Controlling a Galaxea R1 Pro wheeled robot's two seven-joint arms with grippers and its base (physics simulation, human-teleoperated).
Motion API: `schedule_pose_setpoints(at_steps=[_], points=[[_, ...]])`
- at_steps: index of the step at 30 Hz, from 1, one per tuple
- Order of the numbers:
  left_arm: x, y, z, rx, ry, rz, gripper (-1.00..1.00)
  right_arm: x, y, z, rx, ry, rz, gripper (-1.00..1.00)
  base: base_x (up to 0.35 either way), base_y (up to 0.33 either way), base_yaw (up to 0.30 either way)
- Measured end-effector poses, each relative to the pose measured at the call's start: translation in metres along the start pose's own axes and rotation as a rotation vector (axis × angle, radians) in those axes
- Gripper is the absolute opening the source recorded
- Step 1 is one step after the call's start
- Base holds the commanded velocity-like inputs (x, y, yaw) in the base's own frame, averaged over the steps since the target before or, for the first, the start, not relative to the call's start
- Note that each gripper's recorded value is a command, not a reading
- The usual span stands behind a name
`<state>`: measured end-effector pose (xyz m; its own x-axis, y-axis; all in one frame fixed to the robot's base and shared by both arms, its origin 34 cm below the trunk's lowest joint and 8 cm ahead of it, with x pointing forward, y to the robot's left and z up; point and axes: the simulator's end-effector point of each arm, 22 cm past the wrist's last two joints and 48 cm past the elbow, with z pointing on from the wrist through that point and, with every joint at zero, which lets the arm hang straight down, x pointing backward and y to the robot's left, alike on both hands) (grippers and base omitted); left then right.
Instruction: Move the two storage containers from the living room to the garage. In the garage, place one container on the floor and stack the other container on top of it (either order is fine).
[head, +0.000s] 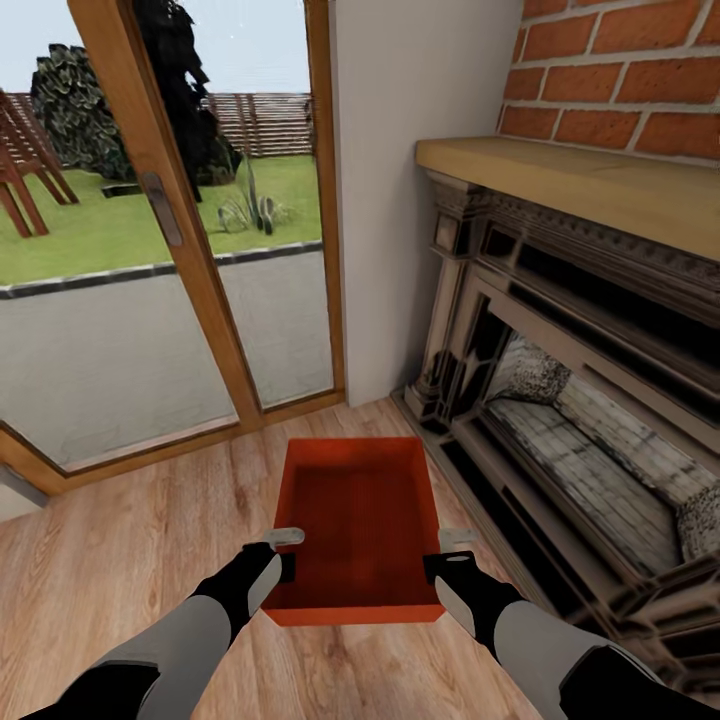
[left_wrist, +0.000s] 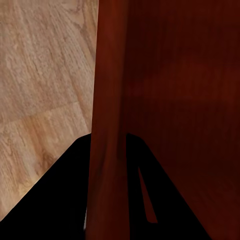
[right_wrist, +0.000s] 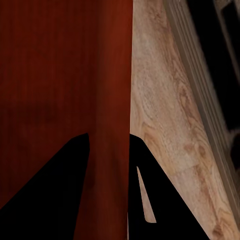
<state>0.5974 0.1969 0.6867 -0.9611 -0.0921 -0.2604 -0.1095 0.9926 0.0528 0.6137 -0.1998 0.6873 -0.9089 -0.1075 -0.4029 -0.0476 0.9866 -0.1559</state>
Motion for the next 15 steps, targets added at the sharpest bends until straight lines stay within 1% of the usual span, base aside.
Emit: schedule_pose_setpoints(at_steps=[15], points=[[-0.010,-0.001,-0.009,0.002,-0.026,-0.001,-1.00,-0.012,-0.003,-0.008,0.003,-0.025,0.004,-1.00,0.000,0.000,0.000]])
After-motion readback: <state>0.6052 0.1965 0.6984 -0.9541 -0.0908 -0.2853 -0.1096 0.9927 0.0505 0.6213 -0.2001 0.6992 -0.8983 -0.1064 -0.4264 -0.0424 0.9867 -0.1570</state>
